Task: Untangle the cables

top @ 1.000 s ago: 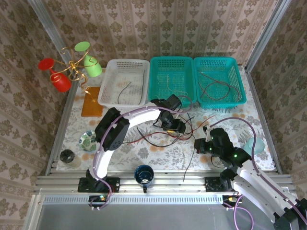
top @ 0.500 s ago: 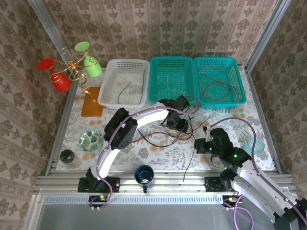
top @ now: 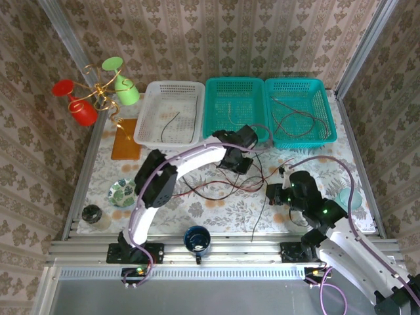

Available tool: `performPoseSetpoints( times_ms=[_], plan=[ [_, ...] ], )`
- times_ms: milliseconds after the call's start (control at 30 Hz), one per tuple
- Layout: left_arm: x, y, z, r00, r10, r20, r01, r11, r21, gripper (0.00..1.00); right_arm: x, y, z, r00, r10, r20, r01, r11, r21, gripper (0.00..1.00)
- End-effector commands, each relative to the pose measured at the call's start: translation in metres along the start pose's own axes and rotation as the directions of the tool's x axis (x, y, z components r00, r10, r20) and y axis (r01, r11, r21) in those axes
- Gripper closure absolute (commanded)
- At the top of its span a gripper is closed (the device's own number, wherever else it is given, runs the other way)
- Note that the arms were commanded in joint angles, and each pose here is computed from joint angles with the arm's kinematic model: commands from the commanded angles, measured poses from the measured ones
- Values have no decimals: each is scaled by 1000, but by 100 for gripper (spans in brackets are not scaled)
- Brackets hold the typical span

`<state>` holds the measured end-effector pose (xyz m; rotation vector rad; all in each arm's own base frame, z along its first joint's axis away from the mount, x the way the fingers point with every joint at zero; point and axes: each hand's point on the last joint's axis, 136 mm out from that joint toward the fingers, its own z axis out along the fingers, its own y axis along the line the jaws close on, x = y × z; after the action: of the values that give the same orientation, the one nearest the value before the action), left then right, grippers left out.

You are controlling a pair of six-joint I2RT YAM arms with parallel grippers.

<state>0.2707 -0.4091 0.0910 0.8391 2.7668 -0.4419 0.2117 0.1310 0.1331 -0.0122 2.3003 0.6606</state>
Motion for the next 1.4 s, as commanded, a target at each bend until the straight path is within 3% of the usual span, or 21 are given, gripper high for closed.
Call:
performPoseSetpoints(
  times_ms=[0, 233, 433, 567, 733, 1033, 1200, 1367],
  plan=[
    [-27, 8, -92, 987, 32, 159, -27, 999, -34, 100, -37, 16, -16, 993, -38, 109, 40, 999, -13, 100],
    [-41, 27, -199, 942, 20, 334, 0, 998, -59, 100, -97, 26, -40, 967, -58, 249, 42, 997, 69, 100],
    [-51, 57, -293, 846, 34, 533, 43, 990, -133, 100, -151, 14, -69, 921, -80, 382, -15, 971, 238, 100],
    [-44, 89, -336, 801, 42, 597, 104, 973, -208, 100, -171, -7, -86, 898, -79, 432, -89, 930, 355, 100],
    [-33, 122, -366, 757, 5, 653, 176, 961, -211, 100, -185, -23, -102, 870, -51, 491, -151, 920, 363, 100],
    [-53, 144, -408, 682, 7, 732, 180, 968, -176, 100, -219, 17, -141, 827, -108, 551, -48, 964, 262, 100],
    [-77, 158, -425, 624, 62, 779, 161, 965, -206, 100, -239, 47, -167, 786, -108, 609, 0, 985, 175, 100],
    [-106, 187, -431, 569, 174, 804, 184, 926, -330, 100, -250, 59, -186, 757, -112, 644, 18, 988, 151, 100]
  ],
)
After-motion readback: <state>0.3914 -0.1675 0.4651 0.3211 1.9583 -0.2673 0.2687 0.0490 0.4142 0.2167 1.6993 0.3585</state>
